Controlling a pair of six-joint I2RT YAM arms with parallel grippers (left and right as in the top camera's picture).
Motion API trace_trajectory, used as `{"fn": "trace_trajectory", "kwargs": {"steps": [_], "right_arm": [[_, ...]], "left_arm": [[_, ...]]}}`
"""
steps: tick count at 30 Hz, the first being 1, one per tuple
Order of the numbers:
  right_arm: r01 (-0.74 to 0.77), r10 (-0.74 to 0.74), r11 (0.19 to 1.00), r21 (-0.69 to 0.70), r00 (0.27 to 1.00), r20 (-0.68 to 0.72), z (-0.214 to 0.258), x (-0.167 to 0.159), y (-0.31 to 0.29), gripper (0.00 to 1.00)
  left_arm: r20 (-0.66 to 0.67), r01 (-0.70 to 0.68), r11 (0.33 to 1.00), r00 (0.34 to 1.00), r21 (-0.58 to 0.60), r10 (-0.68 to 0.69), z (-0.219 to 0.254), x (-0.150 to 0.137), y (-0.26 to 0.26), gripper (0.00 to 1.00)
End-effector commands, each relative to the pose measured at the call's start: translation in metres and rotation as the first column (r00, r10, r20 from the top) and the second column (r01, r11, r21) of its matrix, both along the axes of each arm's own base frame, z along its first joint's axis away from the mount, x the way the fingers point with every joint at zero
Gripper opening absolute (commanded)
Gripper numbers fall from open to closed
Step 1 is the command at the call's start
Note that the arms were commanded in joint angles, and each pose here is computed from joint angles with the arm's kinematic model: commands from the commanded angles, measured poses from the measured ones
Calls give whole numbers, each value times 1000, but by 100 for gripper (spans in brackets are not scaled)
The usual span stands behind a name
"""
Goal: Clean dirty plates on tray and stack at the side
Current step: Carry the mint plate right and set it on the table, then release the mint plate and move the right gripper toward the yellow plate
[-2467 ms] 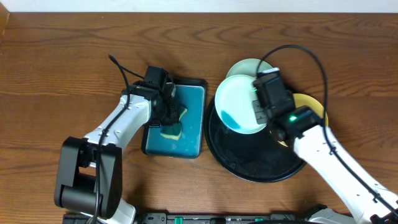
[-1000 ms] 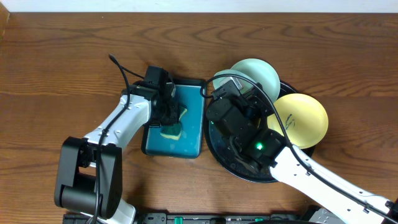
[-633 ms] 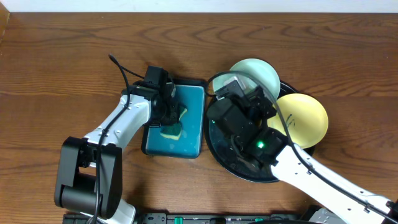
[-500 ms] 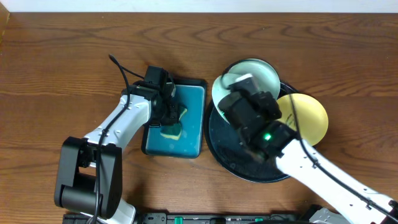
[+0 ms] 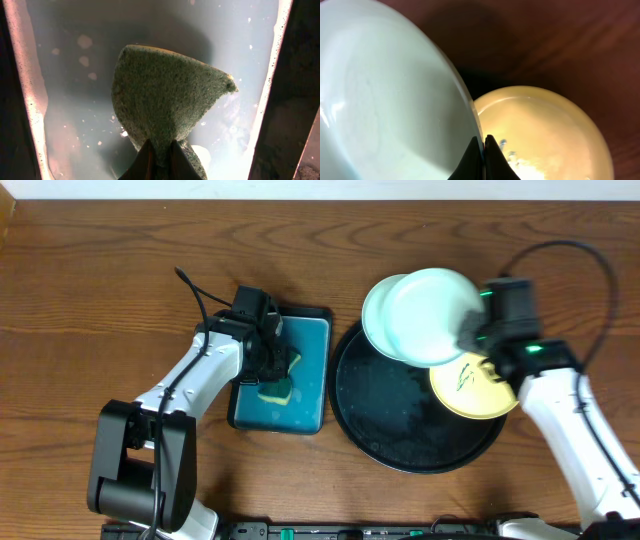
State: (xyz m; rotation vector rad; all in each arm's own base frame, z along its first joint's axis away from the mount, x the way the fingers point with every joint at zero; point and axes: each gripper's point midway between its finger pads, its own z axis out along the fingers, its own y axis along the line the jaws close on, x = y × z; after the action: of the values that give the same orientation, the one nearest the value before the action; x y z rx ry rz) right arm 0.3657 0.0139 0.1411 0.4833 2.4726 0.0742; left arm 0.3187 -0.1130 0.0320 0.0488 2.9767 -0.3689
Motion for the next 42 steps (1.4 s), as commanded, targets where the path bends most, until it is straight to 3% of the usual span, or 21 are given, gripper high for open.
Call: {"fn": "trace_trajectory", "kwargs": {"steps": [1, 6, 12, 20, 32, 33, 35, 37, 40, 42], "right_arm": [[135, -140, 974, 182, 990, 14, 10, 2, -43, 1], [396, -397, 894, 210, 917, -42, 2, -25, -128, 1], [608, -592, 780, 147, 793, -141, -20, -71, -193, 1], [705, -666, 702, 102, 700, -258, -66, -93, -225, 1], [736, -694, 670, 94, 666, -272, -91, -89, -242, 2], [735, -693, 671, 94, 667, -272, -91, -89, -242, 9], [722, -677, 680, 128, 685, -268, -91, -83, -238, 37], [654, -601, 730, 200, 753, -267, -90, -72, -224, 51], [393, -336, 826, 403, 919, -207, -79, -44, -175, 56], [237, -181, 836, 496, 971, -158, -70, -36, -144, 60]], "left_arm": [[-7, 4, 1000, 1000, 9, -3, -3, -2, 3, 8], [-7, 3, 1000, 1000, 10, -3, -3, -2, 3, 7], [-7, 3, 1000, 1000, 10, -3, -3, -2, 3, 7], [-8, 3, 1000, 1000, 10, -3, -3, -2, 3, 7], [-14, 4, 1000, 1000, 11, -3, -3, -4, 4, 7], [-14, 3, 1000, 1000, 11, -3, -3, -4, 4, 7], [-14, 3, 1000, 1000, 11, -3, -3, -4, 4, 8], [-14, 4, 1000, 1000, 11, -3, -3, -4, 4, 7], [-14, 3, 1000, 1000, 11, -3, -3, -4, 4, 8], [-14, 4, 1000, 1000, 11, -3, -3, -4, 4, 8]]}}
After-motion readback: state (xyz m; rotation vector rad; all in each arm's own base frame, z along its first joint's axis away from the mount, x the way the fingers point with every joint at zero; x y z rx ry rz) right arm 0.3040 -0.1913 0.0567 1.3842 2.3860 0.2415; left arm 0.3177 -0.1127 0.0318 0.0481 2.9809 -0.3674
